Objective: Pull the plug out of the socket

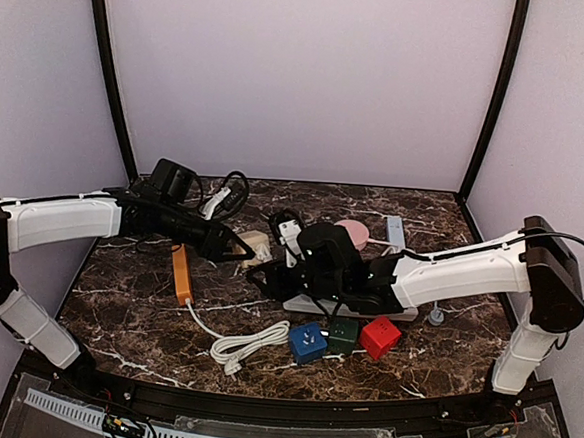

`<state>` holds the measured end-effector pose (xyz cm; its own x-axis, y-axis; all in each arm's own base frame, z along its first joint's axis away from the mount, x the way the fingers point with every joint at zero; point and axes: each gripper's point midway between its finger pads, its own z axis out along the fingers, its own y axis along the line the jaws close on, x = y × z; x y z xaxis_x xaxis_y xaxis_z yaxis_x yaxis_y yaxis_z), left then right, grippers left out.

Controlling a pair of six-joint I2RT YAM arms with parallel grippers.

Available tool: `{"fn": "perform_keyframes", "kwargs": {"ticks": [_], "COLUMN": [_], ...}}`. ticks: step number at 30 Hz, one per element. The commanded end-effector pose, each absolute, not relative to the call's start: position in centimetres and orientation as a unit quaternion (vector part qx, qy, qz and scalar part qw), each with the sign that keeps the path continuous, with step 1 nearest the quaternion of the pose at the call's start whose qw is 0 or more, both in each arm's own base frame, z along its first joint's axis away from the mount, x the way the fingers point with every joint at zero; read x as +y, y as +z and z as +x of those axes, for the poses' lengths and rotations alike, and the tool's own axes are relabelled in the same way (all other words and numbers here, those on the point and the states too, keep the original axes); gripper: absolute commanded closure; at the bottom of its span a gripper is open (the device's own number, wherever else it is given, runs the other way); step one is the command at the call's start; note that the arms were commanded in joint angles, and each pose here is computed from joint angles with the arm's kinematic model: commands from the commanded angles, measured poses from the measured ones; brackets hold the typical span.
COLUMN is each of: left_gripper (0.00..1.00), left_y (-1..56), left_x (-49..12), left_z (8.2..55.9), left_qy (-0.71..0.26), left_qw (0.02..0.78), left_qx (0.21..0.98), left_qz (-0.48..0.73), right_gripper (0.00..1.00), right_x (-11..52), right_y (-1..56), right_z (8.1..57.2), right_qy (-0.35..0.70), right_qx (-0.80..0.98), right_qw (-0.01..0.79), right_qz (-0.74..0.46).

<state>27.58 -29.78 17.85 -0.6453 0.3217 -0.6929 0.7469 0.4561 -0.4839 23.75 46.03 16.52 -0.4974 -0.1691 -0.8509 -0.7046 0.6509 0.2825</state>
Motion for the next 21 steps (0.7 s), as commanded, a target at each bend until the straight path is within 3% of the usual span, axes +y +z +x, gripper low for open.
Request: {"fn": "perform_keyframes", "kwargs": {"ticks": [1,10,18,19,21], "left_gripper": [0.99,0.99,0.99,0.99,0.99], "left_y": [22.3,22.6,22.2,22.0,21.8], "left_x": [-30.3,-30.3,-30.3,-30.3,-30.4], "left_z": [27.3,27.2,27.1,27.2,27.2], "left_qy": [-0.442,-0.451,-0.451,-0.451,-0.450], "left_qw": [0.313,0.312,0.303,0.300,0.297], "left_qx": [0.766,0.761,0.763,0.765,0.766], "left_qz": [0.346,0.347,0.349,0.349,0.349], "right_gripper": [0.46,0.49,0.60,0.63,0.82], "right_x": [45.3,44.6,46.4,46.6,46.7], "right_y": [13.7,13.9,16.1,16.3,16.7], "right_z": [23.7,24.0,24.5,24.4,24.5], "right_qy": [0.286,0.275,0.291,0.293,0.296], "right_qx": [0.825,0.817,0.786,0.782,0.778], "right_qw": [0.411,0.431,0.464,0.466,0.471], "right_qz": [-0.263,-0.267,-0.289,-0.291,-0.291]}}
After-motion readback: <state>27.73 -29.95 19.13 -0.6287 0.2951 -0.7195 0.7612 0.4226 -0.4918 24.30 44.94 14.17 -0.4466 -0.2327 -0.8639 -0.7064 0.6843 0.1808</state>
